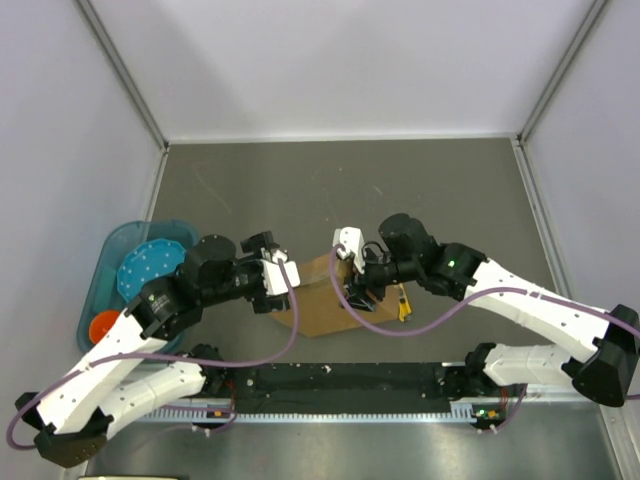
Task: Unpack the express box
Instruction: Open the express box at the center of the board.
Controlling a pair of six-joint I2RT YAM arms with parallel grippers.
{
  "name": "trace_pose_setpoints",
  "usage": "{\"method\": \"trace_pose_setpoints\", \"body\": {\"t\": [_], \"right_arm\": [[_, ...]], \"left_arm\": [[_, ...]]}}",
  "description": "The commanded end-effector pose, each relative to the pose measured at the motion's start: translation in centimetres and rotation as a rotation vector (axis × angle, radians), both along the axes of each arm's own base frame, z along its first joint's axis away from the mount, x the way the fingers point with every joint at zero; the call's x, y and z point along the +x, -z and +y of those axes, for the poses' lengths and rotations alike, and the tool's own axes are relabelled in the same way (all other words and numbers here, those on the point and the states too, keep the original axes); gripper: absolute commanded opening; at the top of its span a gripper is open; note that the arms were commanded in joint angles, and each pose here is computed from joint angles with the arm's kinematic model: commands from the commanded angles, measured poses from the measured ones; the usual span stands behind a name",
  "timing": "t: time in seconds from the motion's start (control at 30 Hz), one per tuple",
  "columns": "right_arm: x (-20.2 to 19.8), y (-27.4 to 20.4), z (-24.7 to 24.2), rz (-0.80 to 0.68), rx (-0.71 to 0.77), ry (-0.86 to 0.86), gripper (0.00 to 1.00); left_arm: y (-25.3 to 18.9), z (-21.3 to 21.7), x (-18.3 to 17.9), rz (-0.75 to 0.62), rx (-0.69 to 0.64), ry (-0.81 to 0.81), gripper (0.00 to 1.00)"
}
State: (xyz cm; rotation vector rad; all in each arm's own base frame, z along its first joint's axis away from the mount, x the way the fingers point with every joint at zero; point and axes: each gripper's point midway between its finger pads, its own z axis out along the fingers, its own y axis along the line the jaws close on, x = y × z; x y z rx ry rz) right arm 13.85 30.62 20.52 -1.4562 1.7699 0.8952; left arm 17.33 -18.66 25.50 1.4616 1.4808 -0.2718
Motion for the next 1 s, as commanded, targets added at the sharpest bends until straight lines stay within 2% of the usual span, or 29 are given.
{"method": "trace_pose_setpoints", "body": {"t": [0.0,0.27,0.53,0.57,0.6,0.67,0.7,0.77,0.97], "right_arm": [[0.2,-0.9,0.7,-0.008,0.019,-0.012,0.00],[0.9,-1.2,1.3,-0.005,0.013,0.011,0.00],[1.0,-1.4,1.7,0.010,0.019,0.011,0.00],[1.0,-1.5,1.8,0.010,0.020,0.011,0.00],[1.0,-1.5,1.8,0.012,0.020,0.014,0.00],[1.1,-1.6,1.9,0.008,0.023,0.013,0.00],[1.1,-1.4,1.9,0.009,0.019,0.012,0.00],[1.1,-1.6,2.0,0.007,0.024,0.011,0.00],[1.1,-1.7,2.0,0.004,0.026,0.008,0.00]], "left_arm": [[-1.2,-1.6,-0.4,-0.010,-0.071,0.062,0.99],[0.7,-0.7,-0.9,-0.005,-0.068,0.028,0.99],[2.9,-0.5,0.7,-0.033,-0.040,-0.049,0.98],[3.0,-0.7,0.6,-0.035,-0.044,-0.045,0.94],[3.0,-0.8,0.7,-0.038,-0.050,-0.046,0.77],[3.3,-1.0,0.6,-0.026,-0.047,-0.052,0.54],[3.4,-1.0,0.6,-0.019,-0.046,-0.056,0.33],[3.6,-1.1,0.6,0.002,-0.047,-0.063,0.29],[3.8,-1.2,0.2,0.034,-0.062,-0.068,0.34]]}}
